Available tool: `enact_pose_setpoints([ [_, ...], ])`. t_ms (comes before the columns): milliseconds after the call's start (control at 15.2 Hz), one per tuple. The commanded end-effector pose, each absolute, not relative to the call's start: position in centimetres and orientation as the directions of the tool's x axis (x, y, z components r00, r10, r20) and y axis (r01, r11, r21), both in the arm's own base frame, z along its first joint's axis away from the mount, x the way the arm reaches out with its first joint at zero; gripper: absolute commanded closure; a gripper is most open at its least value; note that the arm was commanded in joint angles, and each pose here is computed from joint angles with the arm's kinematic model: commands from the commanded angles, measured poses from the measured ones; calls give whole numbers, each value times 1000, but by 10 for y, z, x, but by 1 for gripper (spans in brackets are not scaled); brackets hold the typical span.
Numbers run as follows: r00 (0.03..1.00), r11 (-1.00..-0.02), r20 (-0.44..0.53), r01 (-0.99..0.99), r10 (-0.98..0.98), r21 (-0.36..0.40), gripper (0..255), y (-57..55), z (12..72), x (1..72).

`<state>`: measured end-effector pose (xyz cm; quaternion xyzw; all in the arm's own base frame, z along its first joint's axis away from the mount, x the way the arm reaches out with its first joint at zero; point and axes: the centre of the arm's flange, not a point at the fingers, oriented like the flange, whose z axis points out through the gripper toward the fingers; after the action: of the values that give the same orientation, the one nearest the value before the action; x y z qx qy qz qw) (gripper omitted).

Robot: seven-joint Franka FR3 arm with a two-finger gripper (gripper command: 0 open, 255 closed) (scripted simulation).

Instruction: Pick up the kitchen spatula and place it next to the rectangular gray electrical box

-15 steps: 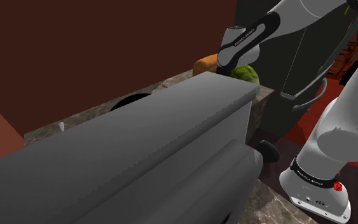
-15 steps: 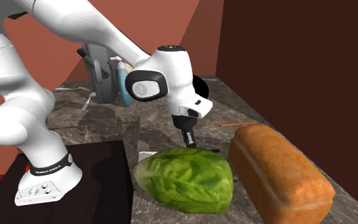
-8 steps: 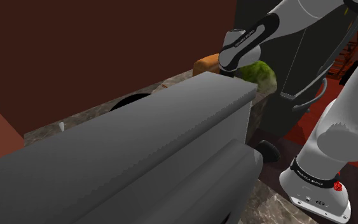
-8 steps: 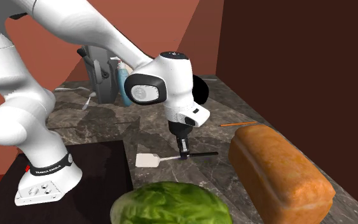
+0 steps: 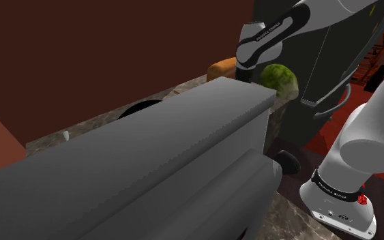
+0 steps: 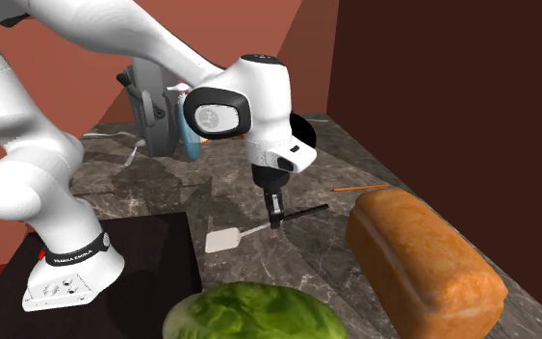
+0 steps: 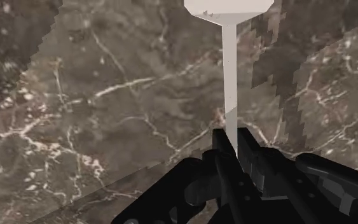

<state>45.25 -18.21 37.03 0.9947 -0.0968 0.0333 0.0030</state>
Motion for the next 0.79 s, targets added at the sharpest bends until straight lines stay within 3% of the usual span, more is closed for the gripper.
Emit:
enact_pose_setpoints([
  [0, 979, -981, 66, -193, -192, 0, 255, -182, 381, 452],
  [726, 979, -981, 66, -193, -192, 0, 255, -182, 439, 452],
])
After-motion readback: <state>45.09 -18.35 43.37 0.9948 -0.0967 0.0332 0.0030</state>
